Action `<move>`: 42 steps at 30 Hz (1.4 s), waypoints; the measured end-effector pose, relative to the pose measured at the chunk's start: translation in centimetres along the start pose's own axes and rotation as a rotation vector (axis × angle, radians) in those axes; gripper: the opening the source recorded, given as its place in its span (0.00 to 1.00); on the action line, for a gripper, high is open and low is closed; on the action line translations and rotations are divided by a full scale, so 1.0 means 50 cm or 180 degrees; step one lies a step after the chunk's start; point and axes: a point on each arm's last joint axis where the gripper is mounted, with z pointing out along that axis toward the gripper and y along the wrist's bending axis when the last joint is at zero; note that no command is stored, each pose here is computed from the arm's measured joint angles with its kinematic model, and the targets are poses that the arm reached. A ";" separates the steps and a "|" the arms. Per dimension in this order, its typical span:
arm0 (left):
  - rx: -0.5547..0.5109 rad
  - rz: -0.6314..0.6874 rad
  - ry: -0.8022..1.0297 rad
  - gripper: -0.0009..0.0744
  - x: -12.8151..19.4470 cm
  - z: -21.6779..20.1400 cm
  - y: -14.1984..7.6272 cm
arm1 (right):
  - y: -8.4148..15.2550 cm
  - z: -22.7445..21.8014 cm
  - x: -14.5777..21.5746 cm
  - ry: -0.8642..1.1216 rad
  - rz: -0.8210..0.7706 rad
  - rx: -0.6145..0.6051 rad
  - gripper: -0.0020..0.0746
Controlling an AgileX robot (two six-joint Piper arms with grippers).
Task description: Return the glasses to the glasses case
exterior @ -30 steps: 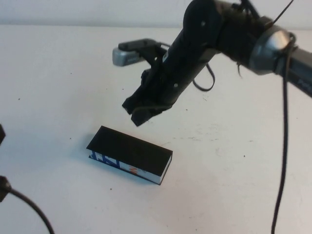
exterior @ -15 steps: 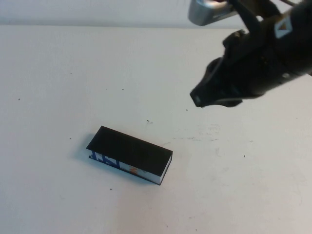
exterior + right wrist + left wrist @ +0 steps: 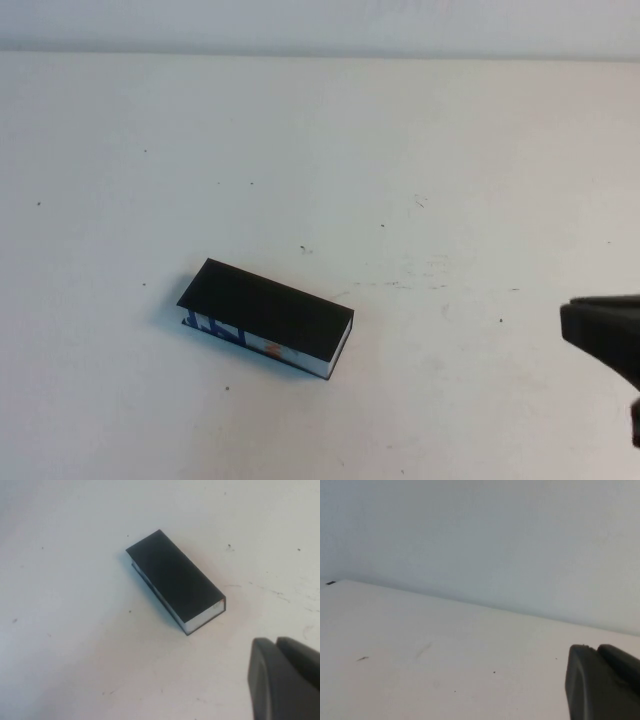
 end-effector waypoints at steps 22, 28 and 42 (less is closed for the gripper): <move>0.0000 0.0000 0.0000 0.01 0.000 0.000 0.000 | -0.083 0.015 0.215 -0.0709 -0.0296 0.0698 0.01; -0.0029 0.0000 -0.0007 0.01 0.000 0.000 0.002 | -0.141 0.003 0.266 -0.1139 0.0206 0.1565 0.01; -0.0031 0.0000 -0.0008 0.01 0.000 0.000 0.002 | -0.152 -0.010 0.382 -0.1594 0.0703 0.2112 0.01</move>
